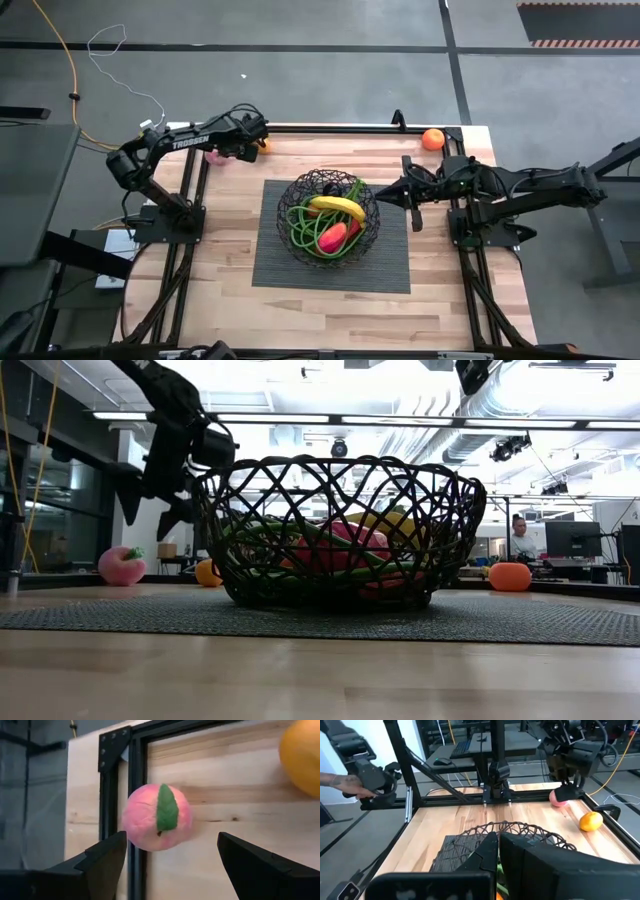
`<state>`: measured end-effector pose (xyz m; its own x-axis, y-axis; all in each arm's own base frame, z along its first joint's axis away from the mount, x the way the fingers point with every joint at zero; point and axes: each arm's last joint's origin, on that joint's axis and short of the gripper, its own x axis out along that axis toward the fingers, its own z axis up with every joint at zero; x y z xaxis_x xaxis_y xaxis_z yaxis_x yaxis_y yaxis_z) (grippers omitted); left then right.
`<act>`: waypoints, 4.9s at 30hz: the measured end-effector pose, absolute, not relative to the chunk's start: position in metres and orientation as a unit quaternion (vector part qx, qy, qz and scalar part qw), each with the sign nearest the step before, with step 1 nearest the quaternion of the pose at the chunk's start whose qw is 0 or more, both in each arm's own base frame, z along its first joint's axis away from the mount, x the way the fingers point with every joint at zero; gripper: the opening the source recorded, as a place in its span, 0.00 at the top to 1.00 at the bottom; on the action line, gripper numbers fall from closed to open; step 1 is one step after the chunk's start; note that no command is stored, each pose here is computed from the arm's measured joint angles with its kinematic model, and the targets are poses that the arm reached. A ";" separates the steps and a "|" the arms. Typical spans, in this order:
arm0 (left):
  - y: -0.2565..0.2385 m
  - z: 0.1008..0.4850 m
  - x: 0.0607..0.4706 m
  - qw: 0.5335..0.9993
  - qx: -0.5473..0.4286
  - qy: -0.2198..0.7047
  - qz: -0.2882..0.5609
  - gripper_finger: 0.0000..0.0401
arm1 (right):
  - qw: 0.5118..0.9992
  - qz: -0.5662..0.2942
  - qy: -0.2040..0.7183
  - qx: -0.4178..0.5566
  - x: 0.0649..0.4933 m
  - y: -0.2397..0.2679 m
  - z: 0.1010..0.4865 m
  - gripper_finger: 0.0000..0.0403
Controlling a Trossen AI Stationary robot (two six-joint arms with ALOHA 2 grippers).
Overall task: Build produce basket
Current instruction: Put the pink peach into the black wire basket
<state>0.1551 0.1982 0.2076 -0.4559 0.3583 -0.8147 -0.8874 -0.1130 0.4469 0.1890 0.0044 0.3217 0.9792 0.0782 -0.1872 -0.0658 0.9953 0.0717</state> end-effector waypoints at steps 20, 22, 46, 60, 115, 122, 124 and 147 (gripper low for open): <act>0.200 0.208 0.151 0.378 -0.339 0.351 0.787 0.24 | 0.992 0.047 0.115 0.034 0.188 0.005 0.318 1.00; 0.200 0.209 0.150 0.374 -0.336 0.339 0.795 0.24 | 0.991 0.049 0.116 0.034 0.188 0.005 0.318 1.00; 0.181 0.206 0.175 0.426 -0.388 0.391 0.718 0.11 | 0.984 0.092 0.151 0.021 0.186 0.007 0.311 1.00; 0.170 0.208 0.186 0.372 -0.400 0.183 0.817 0.11 | 0.982 0.057 0.153 0.094 0.186 -0.002 0.312 1.00; 0.229 0.169 0.168 0.134 -0.292 0.289 0.902 0.11 | 0.980 0.061 0.147 0.121 0.172 -0.047 0.313 1.00; 0.248 0.164 0.154 0.103 -0.300 0.298 0.900 0.11 | 0.980 0.060 0.147 0.123 0.172 -0.047 0.313 1.00; 0.251 0.167 0.154 0.110 -0.294 0.299 0.901 0.11 | 0.980 0.060 0.147 0.123 0.172 -0.047 0.313 1.00; 0.278 0.165 0.147 0.138 -0.358 0.268 0.884 0.11 | 0.978 0.058 0.146 0.138 0.172 -0.047 0.313 1.00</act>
